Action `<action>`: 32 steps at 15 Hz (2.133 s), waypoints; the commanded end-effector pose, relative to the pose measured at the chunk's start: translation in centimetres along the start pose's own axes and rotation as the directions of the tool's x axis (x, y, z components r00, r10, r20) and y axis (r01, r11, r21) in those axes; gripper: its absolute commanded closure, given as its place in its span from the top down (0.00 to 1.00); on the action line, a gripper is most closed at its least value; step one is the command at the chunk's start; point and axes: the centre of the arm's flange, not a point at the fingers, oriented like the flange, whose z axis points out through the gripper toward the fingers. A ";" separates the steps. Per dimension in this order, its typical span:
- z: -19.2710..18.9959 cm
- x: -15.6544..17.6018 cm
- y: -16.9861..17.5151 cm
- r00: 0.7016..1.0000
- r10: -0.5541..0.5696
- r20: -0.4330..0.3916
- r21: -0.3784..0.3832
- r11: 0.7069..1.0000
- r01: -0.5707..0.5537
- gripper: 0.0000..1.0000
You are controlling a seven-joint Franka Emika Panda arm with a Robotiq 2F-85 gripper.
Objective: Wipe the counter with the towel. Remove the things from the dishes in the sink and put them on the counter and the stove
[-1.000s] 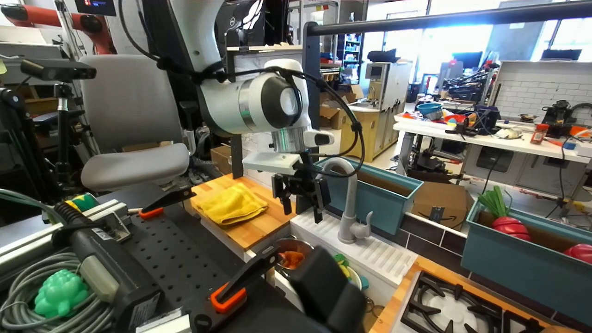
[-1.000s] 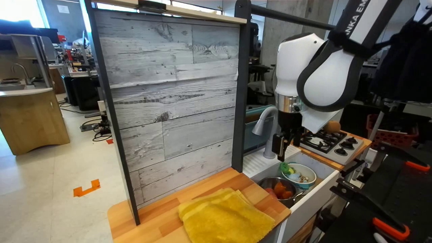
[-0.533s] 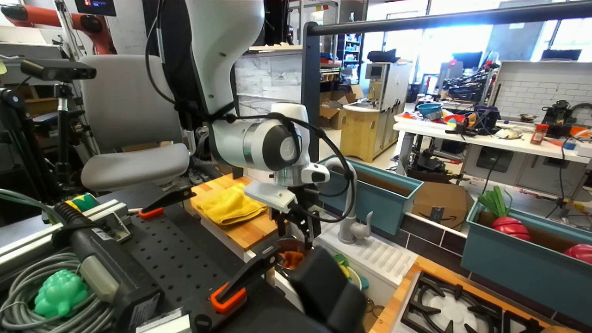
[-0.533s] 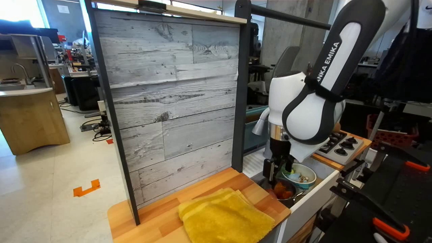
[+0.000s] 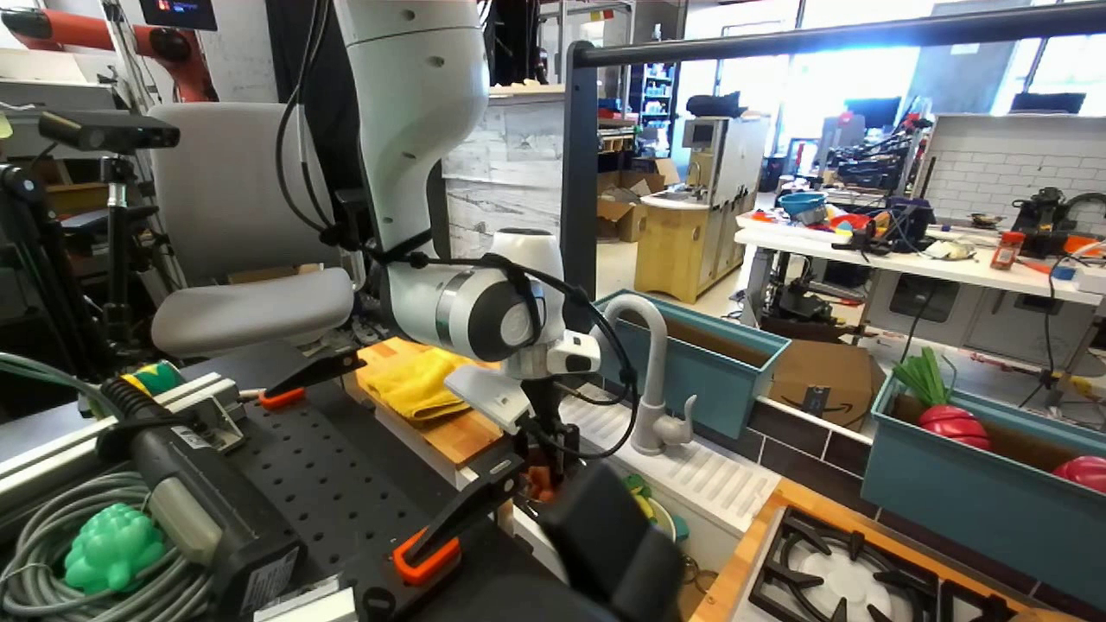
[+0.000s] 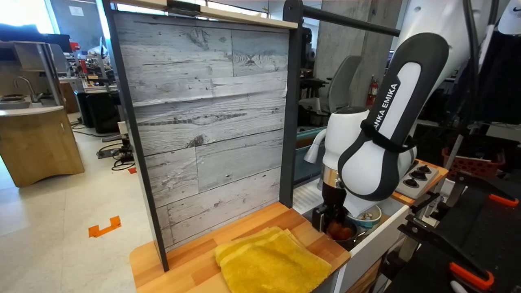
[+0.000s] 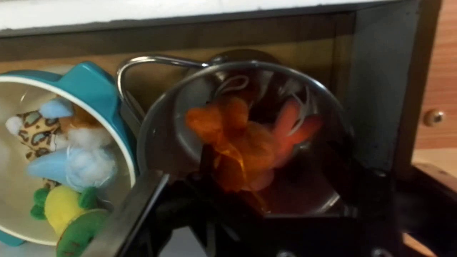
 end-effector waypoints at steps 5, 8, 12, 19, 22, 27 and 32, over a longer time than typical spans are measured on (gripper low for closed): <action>-2.9 -2.2 0.4 0.995 0.081 -0.060 0.058 0.995 -0.078 0.13; -3.7 -3.0 2.2 0.989 0.139 -0.044 0.053 0.989 -0.136 0.00; -7.4 -4.2 2.4 0.987 0.140 -0.077 0.102 0.986 -0.132 0.00; -12.1 -4.0 -1.6 0.977 0.072 -0.201 0.165 0.986 -0.039 0.00; -14.4 -4.5 -3.3 0.968 0.041 -0.248 0.204 0.979 0.010 0.00; -17.0 -3.0 -7.8 0.933 0.021 -0.358 0.240 0.968 0.071 0.00; -15.3 -0.9 -9.6 0.950 -0.002 -0.313 0.201 0.977 0.068 0.27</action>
